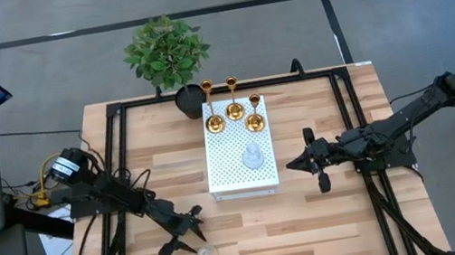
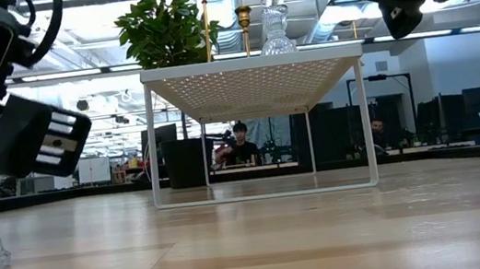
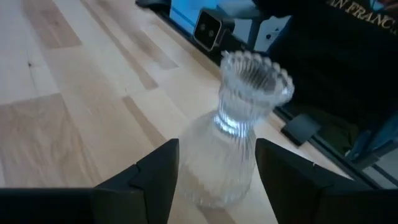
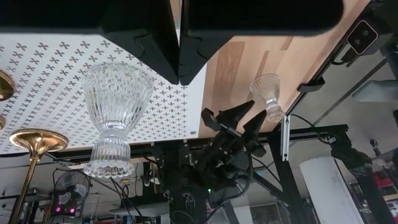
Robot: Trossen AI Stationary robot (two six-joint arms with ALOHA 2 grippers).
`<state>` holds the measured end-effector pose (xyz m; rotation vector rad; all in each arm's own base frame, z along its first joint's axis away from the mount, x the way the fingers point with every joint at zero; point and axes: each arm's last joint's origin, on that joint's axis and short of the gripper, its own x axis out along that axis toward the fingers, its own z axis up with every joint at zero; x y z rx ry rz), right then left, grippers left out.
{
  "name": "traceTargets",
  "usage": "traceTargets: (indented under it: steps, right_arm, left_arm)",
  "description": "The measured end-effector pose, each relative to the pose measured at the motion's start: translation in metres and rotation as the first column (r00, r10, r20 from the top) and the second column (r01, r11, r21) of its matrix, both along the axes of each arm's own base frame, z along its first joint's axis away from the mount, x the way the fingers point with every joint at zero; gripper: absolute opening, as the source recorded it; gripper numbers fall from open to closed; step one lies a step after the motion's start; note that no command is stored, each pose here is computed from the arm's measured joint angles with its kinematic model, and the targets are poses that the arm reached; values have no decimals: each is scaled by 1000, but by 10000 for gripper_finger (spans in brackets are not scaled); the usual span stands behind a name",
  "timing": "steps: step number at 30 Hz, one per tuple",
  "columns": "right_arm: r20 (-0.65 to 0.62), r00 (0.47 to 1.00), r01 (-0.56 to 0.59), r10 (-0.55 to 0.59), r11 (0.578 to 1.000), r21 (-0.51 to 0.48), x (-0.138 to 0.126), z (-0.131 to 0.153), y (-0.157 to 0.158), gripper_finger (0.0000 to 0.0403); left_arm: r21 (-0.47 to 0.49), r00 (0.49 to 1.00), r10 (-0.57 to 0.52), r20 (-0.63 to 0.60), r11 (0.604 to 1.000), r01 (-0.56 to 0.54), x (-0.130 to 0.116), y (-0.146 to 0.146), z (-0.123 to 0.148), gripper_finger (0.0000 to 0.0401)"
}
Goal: Pick & Place candle stick holders
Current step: Put the transparent candle holder on the shelf
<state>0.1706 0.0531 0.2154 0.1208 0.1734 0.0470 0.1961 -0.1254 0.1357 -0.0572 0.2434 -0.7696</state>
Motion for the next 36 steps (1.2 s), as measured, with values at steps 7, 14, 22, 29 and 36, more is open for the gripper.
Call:
traceTargets:
  steps: [7, 14, 22, 29, 36]
  right_arm:
    - [-2, 1000, 0, 0, 1000, -1, 0, 0, 0, 0]
    - [-1, 1000, -26, 26, 1000, 0, -1, 0, 4, 0]
    - [3, 998, -58, 58, 998, 1, -3, 0, 10, 0]
    - [6, 998, -61, 61, 998, 2, -4, 1, 11, 0]
    - [6, 998, -61, 61, 998, 1, -4, 1, 11, 0]
  left_arm:
    - [-28, 998, -60, 36, 998, 61, 5, -10, 10, 212]
    - [-29, 997, -64, 45, 997, 66, 4, -14, 12, 212]
    - [-25, 997, -57, 50, 998, 58, 4, -14, 12, 212]
    - [-41, 996, -62, 66, 997, 65, 7, -18, 17, 212]
    - [-82, 999, -41, 23, 996, 43, 8, -15, 17, 210]
